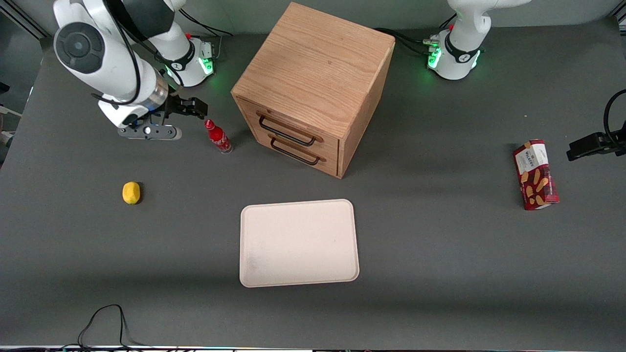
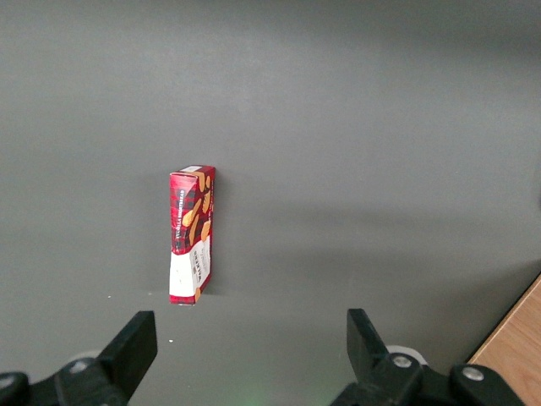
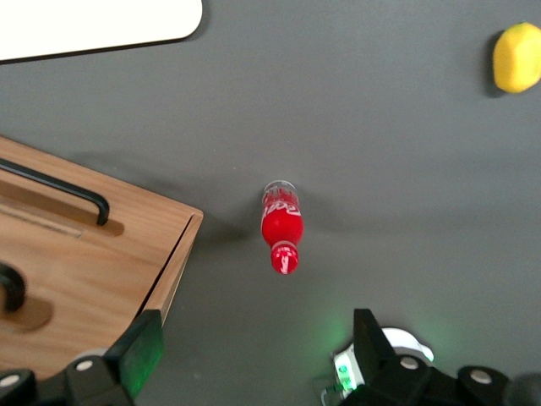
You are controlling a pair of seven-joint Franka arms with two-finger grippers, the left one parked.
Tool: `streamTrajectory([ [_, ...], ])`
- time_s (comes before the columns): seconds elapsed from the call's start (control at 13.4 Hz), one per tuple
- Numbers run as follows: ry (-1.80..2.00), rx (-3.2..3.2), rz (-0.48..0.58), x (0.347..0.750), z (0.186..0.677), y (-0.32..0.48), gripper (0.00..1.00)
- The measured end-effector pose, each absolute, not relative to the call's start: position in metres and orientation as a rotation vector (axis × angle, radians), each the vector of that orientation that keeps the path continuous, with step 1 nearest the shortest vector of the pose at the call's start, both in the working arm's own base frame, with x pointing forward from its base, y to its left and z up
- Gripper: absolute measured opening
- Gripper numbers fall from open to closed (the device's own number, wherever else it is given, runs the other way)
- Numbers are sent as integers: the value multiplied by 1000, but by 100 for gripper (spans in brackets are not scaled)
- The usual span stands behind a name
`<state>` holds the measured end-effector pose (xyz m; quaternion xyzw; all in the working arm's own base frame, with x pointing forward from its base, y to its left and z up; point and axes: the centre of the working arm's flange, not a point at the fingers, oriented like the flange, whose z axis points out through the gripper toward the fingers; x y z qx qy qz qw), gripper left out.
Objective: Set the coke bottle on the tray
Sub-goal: 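Move the open right gripper over the red Coca-Cola bottle, then lower the right gripper and close it around the bottle's neck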
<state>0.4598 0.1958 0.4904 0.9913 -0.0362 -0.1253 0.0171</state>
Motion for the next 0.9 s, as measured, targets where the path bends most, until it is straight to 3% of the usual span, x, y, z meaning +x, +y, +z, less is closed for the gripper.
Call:
streamTrajectory([
  [0.9,-71,3108,-300,407,376,185,99],
])
